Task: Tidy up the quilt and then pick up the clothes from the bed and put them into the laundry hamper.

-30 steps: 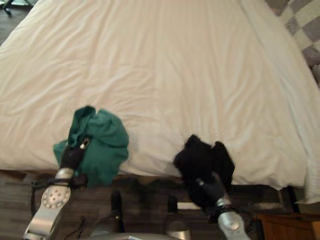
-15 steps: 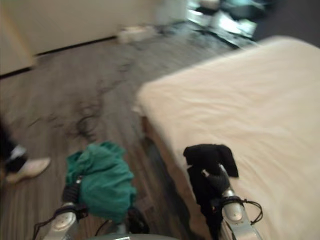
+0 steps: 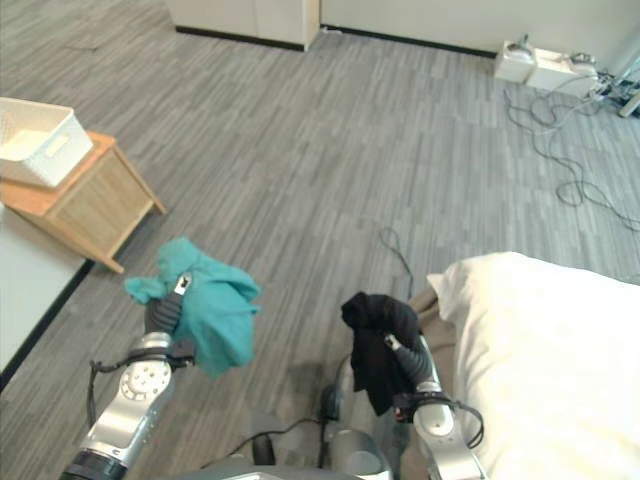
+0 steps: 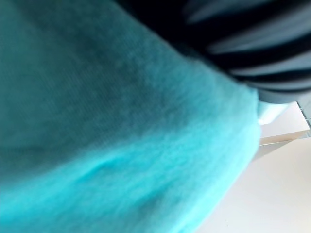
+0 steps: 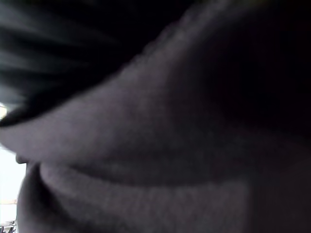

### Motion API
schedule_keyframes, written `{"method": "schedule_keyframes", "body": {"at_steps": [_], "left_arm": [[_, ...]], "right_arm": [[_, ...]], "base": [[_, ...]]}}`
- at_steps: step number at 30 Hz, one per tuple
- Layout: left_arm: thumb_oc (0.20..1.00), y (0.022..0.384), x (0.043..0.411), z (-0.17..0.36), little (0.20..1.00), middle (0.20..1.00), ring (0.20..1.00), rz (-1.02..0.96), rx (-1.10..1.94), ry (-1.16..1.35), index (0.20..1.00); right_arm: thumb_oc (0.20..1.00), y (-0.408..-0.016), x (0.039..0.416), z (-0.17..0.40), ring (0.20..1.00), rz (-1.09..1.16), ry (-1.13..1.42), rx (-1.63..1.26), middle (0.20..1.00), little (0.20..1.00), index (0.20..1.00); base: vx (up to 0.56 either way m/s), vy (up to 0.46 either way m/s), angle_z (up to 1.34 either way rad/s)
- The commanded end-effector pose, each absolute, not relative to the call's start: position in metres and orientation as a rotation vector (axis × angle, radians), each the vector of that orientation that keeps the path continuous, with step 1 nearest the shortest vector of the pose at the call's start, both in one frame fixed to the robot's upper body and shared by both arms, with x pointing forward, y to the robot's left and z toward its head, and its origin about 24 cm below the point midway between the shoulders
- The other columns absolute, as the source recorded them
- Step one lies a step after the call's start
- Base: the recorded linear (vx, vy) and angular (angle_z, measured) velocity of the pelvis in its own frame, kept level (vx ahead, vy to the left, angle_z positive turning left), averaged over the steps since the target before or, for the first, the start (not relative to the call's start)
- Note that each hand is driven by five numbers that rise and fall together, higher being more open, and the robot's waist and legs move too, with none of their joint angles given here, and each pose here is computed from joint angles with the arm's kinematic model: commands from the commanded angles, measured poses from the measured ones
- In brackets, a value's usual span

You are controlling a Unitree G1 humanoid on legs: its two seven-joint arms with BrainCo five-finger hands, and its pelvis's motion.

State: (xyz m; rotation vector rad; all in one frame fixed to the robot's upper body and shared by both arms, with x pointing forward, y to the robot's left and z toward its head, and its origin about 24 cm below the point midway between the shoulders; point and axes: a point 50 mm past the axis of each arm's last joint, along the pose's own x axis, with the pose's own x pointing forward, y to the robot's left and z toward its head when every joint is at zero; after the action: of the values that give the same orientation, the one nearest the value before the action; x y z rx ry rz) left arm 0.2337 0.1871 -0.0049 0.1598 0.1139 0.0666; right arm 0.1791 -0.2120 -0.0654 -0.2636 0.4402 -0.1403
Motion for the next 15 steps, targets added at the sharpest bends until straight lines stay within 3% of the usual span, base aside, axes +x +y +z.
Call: {"method": "schedule_keyframes", "body": {"at_steps": [1, 7, 15], "left_arm": [[0.2, 0.154, 0.235, -0.055, 0.2, 0.2, 0.2, -0.055, 0.184, 0.316, 0.2], [0.2, 0.15, 0.245, -0.04, 0.2, 0.2, 0.2, -0.085, 0.282, 0.235, 0.2], [0.2, 0.151, 0.247, -0.039, 0.2, 0.2, 0.2, -0.084, 0.349, 0.231, 0.2]], "right_arm": [[0.2, -0.26, 0.18, -0.07, 0.2, -0.3, 0.499, -0.308, 0.2, 0.2, 0.2], [0.2, -0.265, 0.196, -0.047, 0.2, -0.275, 0.388, -0.384, 0.2, 0.2, 0.2], [0.2, -0.265, 0.21, -0.032, 0.2, -0.241, 0.329, -0.461, 0.2, 0.2, 0.2]], "base": [[0.09, -0.145, 0.21], [0.12, -0.126, -0.01], [0.43, -0.011, -0.25]]}}
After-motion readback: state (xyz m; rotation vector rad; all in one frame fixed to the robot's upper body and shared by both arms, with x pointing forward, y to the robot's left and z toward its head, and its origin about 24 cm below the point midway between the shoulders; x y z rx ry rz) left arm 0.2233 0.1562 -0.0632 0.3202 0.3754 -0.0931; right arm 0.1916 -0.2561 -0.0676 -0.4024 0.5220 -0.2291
